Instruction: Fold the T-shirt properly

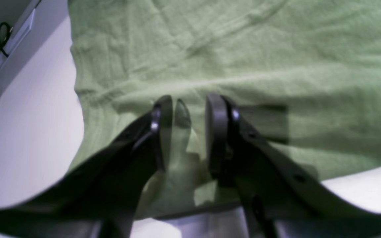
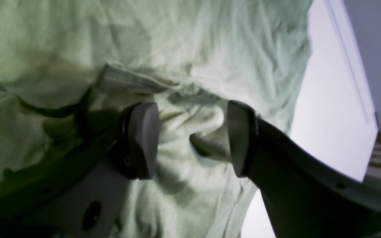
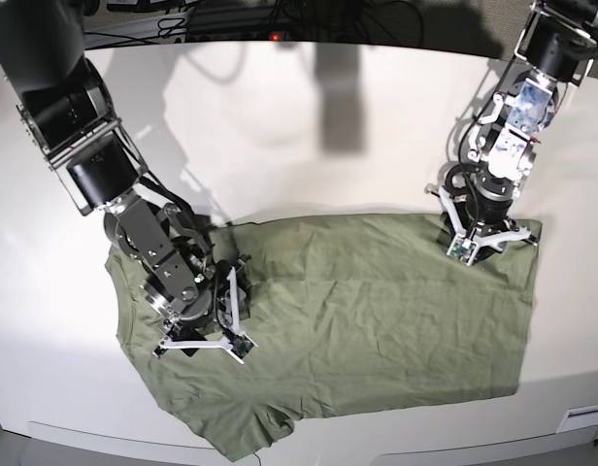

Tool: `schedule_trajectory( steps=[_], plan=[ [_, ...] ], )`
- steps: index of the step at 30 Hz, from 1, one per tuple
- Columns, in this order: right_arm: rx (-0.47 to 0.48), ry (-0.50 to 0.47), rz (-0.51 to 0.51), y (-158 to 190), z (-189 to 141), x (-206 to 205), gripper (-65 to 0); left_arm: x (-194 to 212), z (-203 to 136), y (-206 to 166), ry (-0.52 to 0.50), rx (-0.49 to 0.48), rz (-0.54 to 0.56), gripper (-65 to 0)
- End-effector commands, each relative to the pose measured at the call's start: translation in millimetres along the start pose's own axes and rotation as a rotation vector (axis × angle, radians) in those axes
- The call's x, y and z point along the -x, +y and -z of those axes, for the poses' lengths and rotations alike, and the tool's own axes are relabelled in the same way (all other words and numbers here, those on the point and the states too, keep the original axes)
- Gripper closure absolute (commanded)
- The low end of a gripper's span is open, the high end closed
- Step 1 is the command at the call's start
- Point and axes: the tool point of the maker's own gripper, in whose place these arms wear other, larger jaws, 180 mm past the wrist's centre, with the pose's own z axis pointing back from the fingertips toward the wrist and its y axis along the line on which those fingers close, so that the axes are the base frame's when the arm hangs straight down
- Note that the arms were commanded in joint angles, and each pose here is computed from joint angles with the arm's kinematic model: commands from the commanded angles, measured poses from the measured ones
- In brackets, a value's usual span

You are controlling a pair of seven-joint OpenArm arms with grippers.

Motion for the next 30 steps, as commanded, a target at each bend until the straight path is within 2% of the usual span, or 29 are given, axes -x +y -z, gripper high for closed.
schedule_trajectory(
  steps=[1, 4, 7, 11, 14, 20, 23, 26, 30],
  plan=[
    [0.043, -0.047, 0.021, -24.2, -5.8, -16.7, -32.9, -14.1, 2.1, 14.7, -0.046, -0.033, 0.008, -17.2],
    [0.033, -0.067, 0.065, -30.1, -9.9, -18.1, -32.9, -14.1, 2.1, 14.7, -0.046, -0.033, 0.008, -17.2],
    [0.052, -0.128, 0.135, -47.7, -20.6, -34.1, -32.9, -14.4, 2.2, 14.7, -0.047, -0.033, 0.008, -17.2],
    [-0.014, -0.223, 0.35, -66.3, -43.5, -57.9, -32.9, -14.0, 2.1, 14.7, -0.045, -0.033, 0.008, -17.2],
    [-0.063, -0.247, 0.441, -67.7, -52.7, -54.1, -32.9, -13.9, 2.1, 14.8, -0.045, -0.033, 0.008, -17.2],
    [-0.082, -0.158, 0.578, -46.7, -46.2, 18.5, -32.9, -13.9, 2.1, 14.5, -0.045, -0.033, 0.007, -17.2],
    [-0.117, -0.123, 0.608, -26.2, -45.2, 51.7, -32.9, -14.0, 2.1, 14.6, -0.045, -0.033, 0.007, -17.2],
    [-0.111, -0.14, 0.643, -14.9, -45.4, 75.0, -32.9, -14.0, 2.1, 14.5, -0.045, -0.033, 0.007, -17.2],
    [-0.139, -0.062, 0.641, 4.2, -41.8, 109.8, -32.9, -13.1, 1.8, 14.3, -0.044, -0.033, 0.007, -17.2]
  ],
)
